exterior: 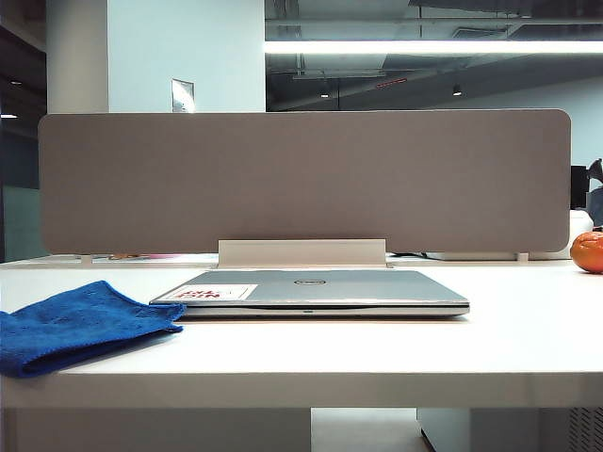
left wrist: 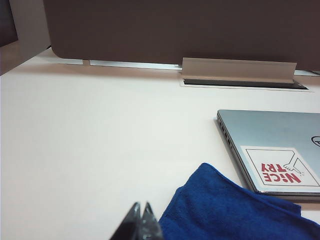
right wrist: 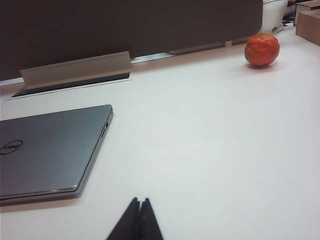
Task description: Pick up the blue rag and put it over the laptop.
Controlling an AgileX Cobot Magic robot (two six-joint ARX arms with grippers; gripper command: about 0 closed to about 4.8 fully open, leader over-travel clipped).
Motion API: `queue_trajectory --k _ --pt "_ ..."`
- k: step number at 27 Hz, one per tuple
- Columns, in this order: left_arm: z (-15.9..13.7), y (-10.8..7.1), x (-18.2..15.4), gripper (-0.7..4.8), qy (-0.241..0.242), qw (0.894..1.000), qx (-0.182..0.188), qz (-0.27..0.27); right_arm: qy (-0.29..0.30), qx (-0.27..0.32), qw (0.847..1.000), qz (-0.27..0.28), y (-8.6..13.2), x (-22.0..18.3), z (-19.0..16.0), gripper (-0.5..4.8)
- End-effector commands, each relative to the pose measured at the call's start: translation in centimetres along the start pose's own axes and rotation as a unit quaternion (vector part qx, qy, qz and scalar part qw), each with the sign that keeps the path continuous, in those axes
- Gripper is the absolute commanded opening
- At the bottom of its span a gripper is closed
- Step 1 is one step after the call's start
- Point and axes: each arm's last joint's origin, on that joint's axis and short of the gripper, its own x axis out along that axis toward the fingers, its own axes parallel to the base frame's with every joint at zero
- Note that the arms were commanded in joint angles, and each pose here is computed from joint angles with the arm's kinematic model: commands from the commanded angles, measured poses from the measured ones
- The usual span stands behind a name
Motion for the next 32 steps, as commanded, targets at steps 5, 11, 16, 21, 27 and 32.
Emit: queue_trajectory --k 5,11,16,21,27,32 --pt "0.2 0.0 0.0 -0.06 -0.007 1.000 0.002 -0.002 -0.004 -0.001 1.000 0.002 0.0 0.0 -0.1 -0.05" --pt "0.2 0.0 0.0 -0.06 -0.008 1.000 0.002 -0.002 -0.009 -0.001 1.000 0.003 0.0 0.0 0.0 -0.05" --pt "0.2 0.0 0.0 -0.06 -0.007 1.000 0.002 -0.001 -0.008 -0.001 1.000 0.004 0.0 0.0 0.0 -0.05" --pt "0.1 0.0 0.0 -0.06 -0.002 1.000 0.002 -0.001 -0.005 0.035 0.999 0.022 0.1 0.0 0.0 -0.05" --pt "-0.1 0.0 0.0 -0.06 0.010 1.000 0.001 0.000 0.043 0.100 0.976 0.186 1.1 -0.2 -0.1 -0.05" --pt "-0.1 0.0 0.0 -0.06 0.012 1.000 0.001 0.000 0.085 0.132 0.944 0.290 1.7 -0.5 -0.2 -0.05"
